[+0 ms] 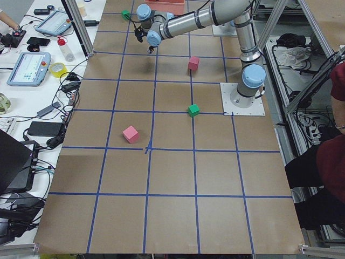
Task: Align button upright
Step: 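Rotate the button with the left gripper and stand it cap-up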
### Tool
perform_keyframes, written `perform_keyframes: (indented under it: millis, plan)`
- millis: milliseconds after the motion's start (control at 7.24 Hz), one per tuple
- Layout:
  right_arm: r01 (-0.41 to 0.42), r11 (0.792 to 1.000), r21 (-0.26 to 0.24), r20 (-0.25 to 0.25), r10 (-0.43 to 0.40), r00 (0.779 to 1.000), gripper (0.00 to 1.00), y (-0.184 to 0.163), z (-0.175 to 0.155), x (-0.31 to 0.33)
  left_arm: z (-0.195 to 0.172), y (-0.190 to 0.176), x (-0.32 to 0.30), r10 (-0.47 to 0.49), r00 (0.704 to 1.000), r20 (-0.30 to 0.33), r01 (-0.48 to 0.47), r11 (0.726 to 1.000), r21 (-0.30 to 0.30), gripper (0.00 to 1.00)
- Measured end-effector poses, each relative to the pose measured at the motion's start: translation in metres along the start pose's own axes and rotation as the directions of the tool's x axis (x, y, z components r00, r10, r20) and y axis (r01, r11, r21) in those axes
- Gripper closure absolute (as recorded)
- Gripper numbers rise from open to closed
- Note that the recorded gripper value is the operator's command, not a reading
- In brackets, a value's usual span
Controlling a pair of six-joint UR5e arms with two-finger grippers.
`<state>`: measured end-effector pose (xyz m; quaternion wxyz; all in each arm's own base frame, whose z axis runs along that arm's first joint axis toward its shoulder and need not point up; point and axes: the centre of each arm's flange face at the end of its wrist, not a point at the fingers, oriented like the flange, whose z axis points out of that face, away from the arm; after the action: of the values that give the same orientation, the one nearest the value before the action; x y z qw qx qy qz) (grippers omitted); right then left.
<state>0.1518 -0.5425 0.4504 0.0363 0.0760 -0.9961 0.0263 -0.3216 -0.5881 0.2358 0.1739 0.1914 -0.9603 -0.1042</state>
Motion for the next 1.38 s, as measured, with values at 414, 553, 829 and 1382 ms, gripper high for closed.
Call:
perform_keyframes:
  millis: [414, 553, 829, 1382]
  plan:
    - [-0.010, 0.999, -0.034, 0.065, 0.012, 0.998, 0.00, 0.003, 0.004, -0.001, 0.013, -0.016, -0.009, -0.058, 0.998, -0.018, 0.057, 0.996, -0.062, 0.60]
    - [-0.012, 0.999, -0.041, 0.071, 0.015, 0.997, 0.00, 0.003, 0.005, -0.001, 0.011, -0.017, -0.010, -0.064, 0.998, -0.019, 0.063, 0.996, -0.064, 0.59]
    - [-0.010, 0.999, -0.049, 0.075, 0.014, 0.997, 0.00, 0.005, 0.008, -0.002, -0.003, -0.014, -0.011, -0.115, 0.993, -0.004, 0.115, 0.989, -0.088, 0.57]
    - [-0.008, 0.999, -0.054, 0.078, 0.012, 0.997, 0.00, 0.004, 0.014, -0.004, 0.014, -0.009, -0.017, -0.206, 0.979, 0.000, 0.202, 0.961, -0.189, 0.01]
